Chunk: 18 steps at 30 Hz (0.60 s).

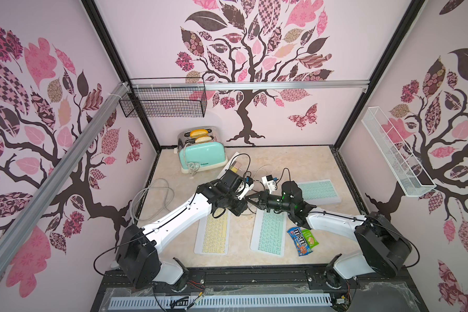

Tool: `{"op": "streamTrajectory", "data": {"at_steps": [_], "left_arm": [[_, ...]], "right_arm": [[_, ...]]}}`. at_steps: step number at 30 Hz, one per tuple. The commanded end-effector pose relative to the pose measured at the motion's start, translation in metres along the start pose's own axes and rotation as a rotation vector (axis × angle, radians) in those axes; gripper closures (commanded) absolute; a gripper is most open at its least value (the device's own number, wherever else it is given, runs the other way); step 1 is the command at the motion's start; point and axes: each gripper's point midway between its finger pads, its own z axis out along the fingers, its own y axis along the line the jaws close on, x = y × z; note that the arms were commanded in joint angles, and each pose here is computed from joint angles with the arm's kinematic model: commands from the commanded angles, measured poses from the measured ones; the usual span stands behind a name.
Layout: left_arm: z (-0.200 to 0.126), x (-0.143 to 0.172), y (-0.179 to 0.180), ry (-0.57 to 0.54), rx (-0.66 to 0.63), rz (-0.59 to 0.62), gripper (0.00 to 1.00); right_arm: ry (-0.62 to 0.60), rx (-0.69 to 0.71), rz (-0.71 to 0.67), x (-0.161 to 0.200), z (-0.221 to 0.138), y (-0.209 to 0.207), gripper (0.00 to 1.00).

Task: Unplug the wireless keyboard
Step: Remove the power cord from the plug.

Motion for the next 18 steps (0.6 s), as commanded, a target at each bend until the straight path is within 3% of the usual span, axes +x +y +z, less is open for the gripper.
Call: {"op": "streamTrajectory", "data": {"at_steps": [1, 7, 12, 18], "left_arm": [[-0.015, 0.040, 0.007, 0.121, -0.017, -0.011, 1.00], [-0.028, 0.047, -0.009, 0.090, 0.062, 0.049, 1.00], [-0.026, 0.038, 0.012, 0.070, -0.056, -0.013, 1.00], [-0.017, 0.038, 0.012, 0.124, -0.049, -0.029, 1.00]], "right_arm": [[-0.109, 0.029, -0.022, -0.032, -0.010, 0.002, 1.00], [-0.153, -0.028, 0.015, -0.047, -0.020, 0.004, 1.00], [-0.190, -0.037, 0.043, -0.050, -0.023, 0.001, 1.00], [-0.253, 0.050, -0.005, -0.054, -0.036, -0.006, 1.00]]}}
